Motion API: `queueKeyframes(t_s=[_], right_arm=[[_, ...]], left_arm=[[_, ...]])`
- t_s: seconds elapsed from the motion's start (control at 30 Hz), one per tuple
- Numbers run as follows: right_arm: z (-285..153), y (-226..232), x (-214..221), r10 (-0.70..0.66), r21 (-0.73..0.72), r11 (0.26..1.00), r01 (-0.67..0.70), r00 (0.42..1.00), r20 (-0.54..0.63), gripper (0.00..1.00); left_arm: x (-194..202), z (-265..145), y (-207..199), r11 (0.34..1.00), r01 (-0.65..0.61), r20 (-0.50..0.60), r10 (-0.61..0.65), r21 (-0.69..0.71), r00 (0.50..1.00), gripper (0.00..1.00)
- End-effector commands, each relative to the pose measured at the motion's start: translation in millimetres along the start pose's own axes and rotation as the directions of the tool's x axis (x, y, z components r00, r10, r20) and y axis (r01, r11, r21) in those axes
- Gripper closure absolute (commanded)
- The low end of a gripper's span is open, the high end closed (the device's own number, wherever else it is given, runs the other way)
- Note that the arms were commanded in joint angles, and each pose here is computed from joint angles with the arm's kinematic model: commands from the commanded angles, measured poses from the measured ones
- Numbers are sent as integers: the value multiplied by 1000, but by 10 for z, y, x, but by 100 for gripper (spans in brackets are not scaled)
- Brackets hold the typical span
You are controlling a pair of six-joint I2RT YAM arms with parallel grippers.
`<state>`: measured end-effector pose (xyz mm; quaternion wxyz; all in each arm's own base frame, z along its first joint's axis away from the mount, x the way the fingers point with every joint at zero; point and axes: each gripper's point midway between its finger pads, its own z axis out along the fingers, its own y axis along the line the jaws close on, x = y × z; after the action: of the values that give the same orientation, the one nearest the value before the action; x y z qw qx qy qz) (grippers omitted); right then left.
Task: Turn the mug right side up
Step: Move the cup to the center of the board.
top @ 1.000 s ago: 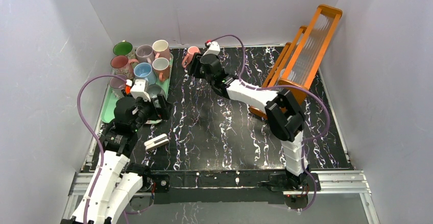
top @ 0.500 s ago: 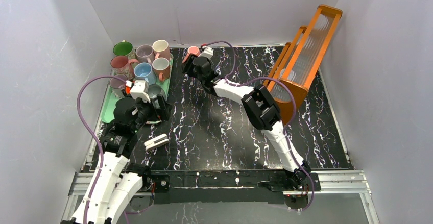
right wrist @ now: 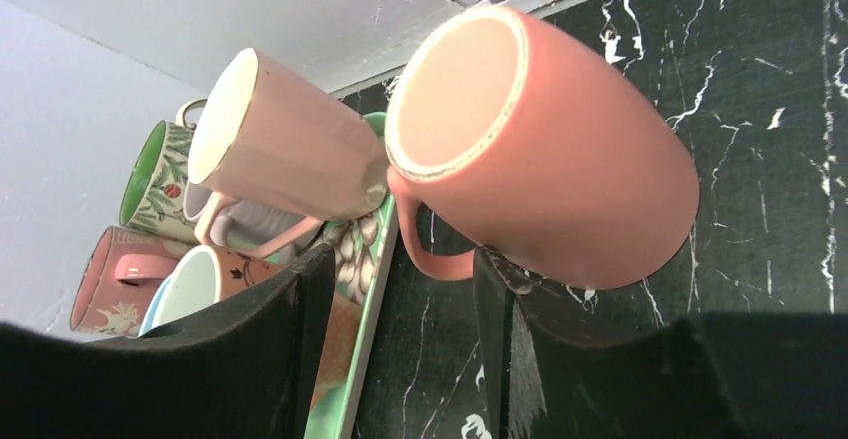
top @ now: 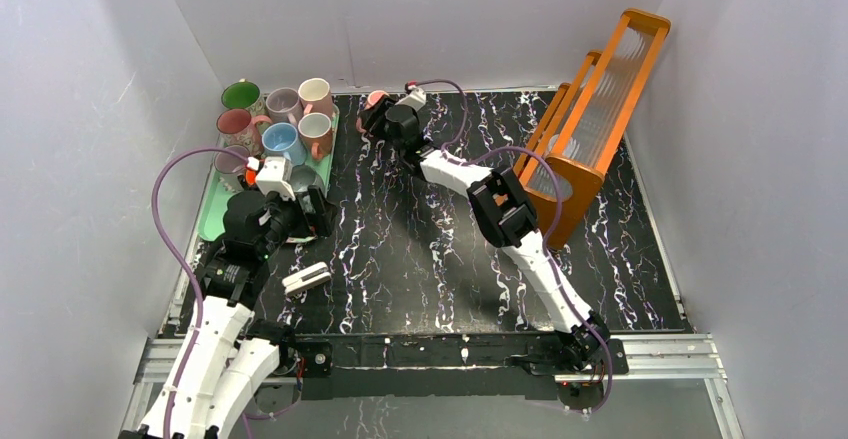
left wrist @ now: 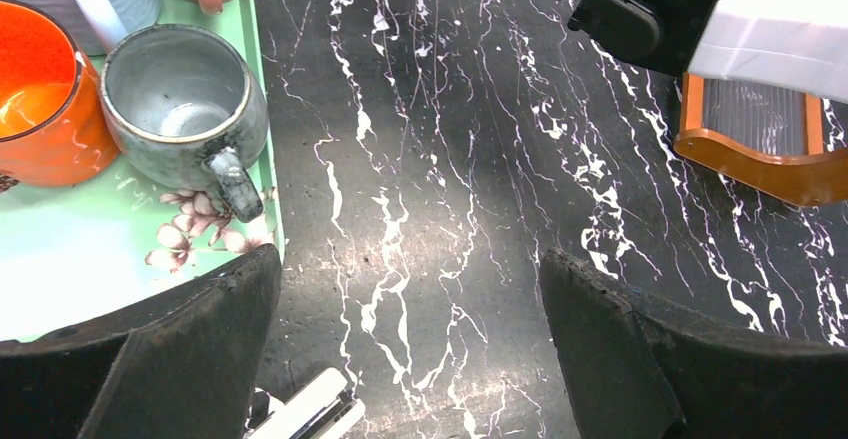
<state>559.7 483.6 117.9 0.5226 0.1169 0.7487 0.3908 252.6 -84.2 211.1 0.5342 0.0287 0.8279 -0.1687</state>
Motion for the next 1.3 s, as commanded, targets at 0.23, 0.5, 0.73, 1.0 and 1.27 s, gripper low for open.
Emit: queueKeyframes(t_s=[0.23, 0.5, 0.73, 1.0, 1.27], right_arm=[[206, -71, 107, 148, -149, 978, -144, 989, 18, 39], [331, -43, 11, 132, -185, 976, -115, 988, 84, 39], [291, 14, 21, 113, -257, 963, -86, 989, 92, 38], [298, 154, -140, 92, -277, 960, -51, 987, 134, 40], [340, -16, -84, 130, -226, 969, -96, 982, 141, 42]], left_arm=[[52, 102, -111, 997, 20, -44, -17, 69, 999, 2], [86, 103, -130, 996, 24, -52, -20, 81, 998, 2], [152, 170, -150, 995, 40, -93, -32, 91, 995, 2], [163, 132, -180, 994, 38, -89, -29, 103, 996, 2], [168, 121, -185, 995, 30, -99, -20, 99, 995, 2]])
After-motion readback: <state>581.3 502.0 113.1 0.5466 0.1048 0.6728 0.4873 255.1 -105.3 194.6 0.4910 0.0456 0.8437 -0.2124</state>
